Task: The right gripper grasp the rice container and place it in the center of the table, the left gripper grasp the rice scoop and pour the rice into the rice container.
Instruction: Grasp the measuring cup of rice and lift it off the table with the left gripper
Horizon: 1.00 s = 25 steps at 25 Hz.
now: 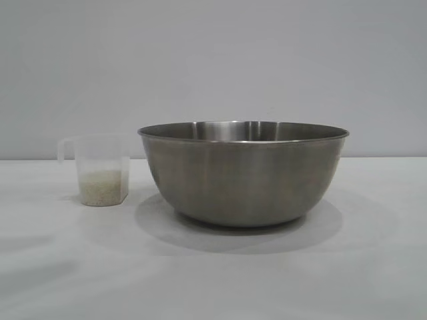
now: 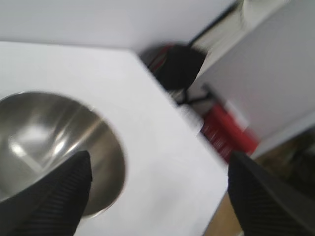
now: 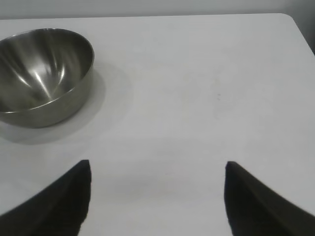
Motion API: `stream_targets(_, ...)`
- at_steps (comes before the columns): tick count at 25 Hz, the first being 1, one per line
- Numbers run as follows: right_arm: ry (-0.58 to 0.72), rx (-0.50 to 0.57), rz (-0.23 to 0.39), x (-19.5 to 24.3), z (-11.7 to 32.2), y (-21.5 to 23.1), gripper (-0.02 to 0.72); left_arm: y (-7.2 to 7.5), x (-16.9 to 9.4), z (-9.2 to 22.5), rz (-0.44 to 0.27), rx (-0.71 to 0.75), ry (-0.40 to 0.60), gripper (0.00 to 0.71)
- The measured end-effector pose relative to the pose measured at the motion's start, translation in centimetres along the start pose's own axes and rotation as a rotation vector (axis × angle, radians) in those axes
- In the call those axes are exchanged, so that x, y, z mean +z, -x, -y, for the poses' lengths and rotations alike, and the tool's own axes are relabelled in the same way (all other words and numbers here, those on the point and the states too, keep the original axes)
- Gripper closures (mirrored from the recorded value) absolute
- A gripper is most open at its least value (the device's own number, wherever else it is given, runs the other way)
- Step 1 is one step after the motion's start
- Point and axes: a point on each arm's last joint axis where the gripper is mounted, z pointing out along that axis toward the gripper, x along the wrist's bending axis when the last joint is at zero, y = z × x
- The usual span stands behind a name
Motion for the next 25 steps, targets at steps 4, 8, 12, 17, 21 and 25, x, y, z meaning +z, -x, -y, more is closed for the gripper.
stream_targets(4, 0.000, 0.000, 0.000, 0.0, 0.0, 0.0, 0.219, -0.6, -0.1, 1.3, -0.051, 0.169, -0.151, 0.203)
stream_targets(8, 0.000, 0.000, 0.000, 0.0, 0.0, 0.0, 0.219, -1.7, -0.6, 2.5, -0.149, 0.294, -0.310, 0.203)
stream_targets(12, 0.000, 0.000, 0.000, 0.0, 0.0, 0.0, 0.219, -3.5, -1.4, 3.1, -0.329, 0.354, -0.434, 0.203)
stream_targets(17, 0.000, 0.000, 0.000, 0.0, 0.0, 0.0, 0.219, -5.5, -2.6, 3.0, -0.592, 0.296, -0.473, 0.203)
stream_targets(21, 0.000, 0.000, 0.000, 0.0, 0.0, 0.0, 0.219, -6.4, -3.1, 2.2, -0.750, 0.179, -0.360, 0.203)
stream_targets(25, 0.000, 0.000, 0.000, 0.0, 0.0, 0.0, 0.219, -6.7, -3.0, 1.2, -0.804, 0.052, -0.160, 0.203)
